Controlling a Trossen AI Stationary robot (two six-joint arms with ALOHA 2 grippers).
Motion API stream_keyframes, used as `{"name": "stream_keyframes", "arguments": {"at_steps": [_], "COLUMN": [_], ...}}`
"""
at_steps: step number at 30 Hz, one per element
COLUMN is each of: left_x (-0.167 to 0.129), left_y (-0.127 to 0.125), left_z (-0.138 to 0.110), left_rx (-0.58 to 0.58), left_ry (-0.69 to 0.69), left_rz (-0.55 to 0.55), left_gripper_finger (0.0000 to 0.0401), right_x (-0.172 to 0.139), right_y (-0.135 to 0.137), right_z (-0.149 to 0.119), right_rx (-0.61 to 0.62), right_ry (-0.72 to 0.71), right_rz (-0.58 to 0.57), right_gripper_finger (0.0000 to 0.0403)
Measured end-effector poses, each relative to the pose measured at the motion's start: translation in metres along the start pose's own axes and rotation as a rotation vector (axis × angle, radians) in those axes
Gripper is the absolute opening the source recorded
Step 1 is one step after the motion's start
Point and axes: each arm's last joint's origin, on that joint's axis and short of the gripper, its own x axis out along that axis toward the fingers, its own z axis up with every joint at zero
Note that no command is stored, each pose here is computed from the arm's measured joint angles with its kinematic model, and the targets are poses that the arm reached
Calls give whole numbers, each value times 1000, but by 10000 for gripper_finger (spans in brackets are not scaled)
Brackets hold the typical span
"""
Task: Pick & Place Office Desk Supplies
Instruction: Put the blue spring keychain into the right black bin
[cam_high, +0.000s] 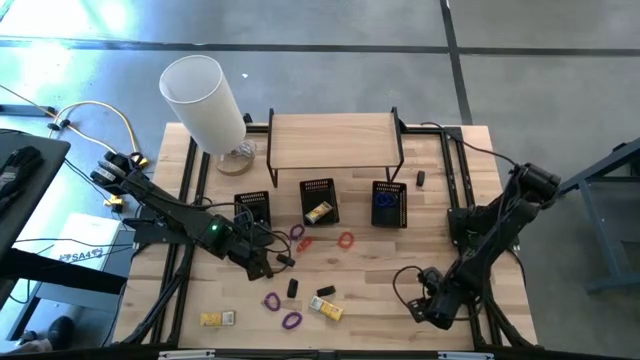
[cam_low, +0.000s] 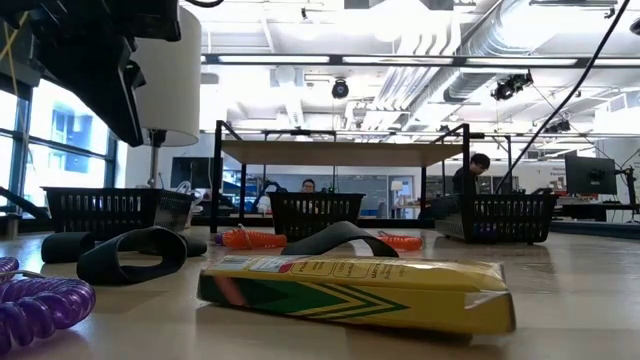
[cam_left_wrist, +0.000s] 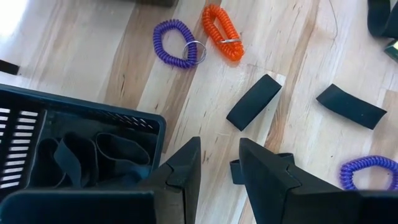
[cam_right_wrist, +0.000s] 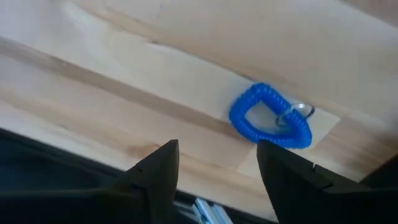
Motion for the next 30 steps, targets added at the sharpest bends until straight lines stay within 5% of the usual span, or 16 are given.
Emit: {"name": "stream_keyframes", "arguments": {"at_steps": [24, 30], "left_x": [0, 3], "left_y": [-2, -4], "left_z": [2, 2], "left_rx": [-14, -14], "left_ry": [-17, -18], "left_rz": [-18, -19], "left_gripper_finger": [104, 104], "right_x": [41, 42], "right_y": [-2, -3], "right_z": [8, 9], "right_rx": [-80, -95], "right_ry": [-86, -95], "right_rz": [-157, -167], "right_gripper_finger": [198, 161]}}
